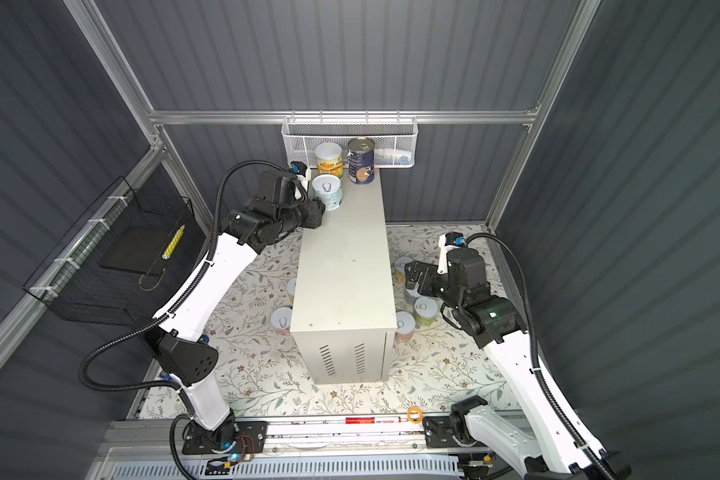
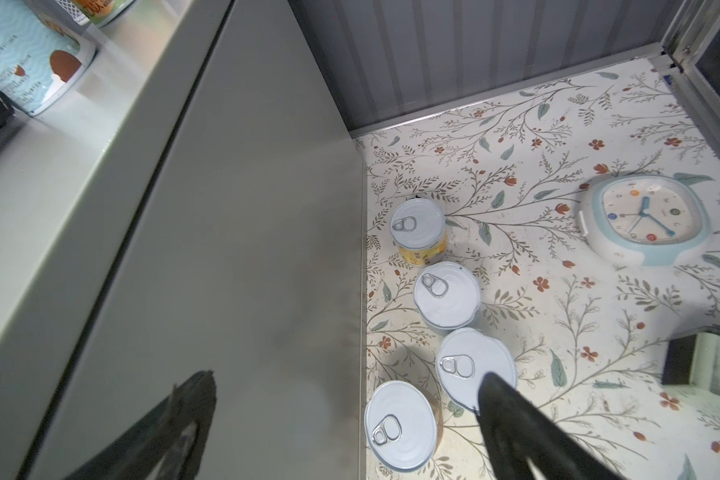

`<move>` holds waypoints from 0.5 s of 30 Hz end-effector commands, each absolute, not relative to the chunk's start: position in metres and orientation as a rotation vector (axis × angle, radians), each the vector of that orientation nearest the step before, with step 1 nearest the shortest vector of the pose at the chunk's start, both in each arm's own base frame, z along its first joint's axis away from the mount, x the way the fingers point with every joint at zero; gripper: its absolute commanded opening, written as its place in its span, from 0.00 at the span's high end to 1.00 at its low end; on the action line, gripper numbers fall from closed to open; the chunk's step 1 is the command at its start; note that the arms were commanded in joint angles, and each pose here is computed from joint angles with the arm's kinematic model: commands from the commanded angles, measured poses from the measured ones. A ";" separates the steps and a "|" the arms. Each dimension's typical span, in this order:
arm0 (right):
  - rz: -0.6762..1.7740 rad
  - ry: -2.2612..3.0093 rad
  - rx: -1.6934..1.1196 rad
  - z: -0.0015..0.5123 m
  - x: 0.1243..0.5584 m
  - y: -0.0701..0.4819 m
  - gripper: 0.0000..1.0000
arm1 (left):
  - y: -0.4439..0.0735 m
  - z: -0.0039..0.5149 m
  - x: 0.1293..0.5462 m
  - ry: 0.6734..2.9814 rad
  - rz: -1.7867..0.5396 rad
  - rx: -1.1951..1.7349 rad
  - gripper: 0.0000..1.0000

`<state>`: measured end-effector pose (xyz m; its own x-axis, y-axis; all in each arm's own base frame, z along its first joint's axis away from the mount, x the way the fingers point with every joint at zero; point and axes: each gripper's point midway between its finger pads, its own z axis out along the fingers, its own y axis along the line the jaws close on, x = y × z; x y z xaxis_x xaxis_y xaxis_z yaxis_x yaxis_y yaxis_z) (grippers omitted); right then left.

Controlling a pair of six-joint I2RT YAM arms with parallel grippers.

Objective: Place and organize the canned foods onto the counter
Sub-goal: 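Open the left gripper and push the can beside the orange tub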

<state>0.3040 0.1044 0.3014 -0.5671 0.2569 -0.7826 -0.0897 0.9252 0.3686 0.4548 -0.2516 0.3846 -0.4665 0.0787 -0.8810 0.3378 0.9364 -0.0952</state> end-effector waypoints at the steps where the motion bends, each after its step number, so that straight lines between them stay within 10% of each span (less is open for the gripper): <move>1: 0.450 2.116 0.110 0.303 0.309 0.104 0.01 | -0.257 0.395 0.464 2.007 -0.330 0.296 0.45; 15: 0.446 2.131 0.110 0.298 0.317 0.106 0.01 | -0.247 0.387 0.484 2.013 -0.318 0.238 0.40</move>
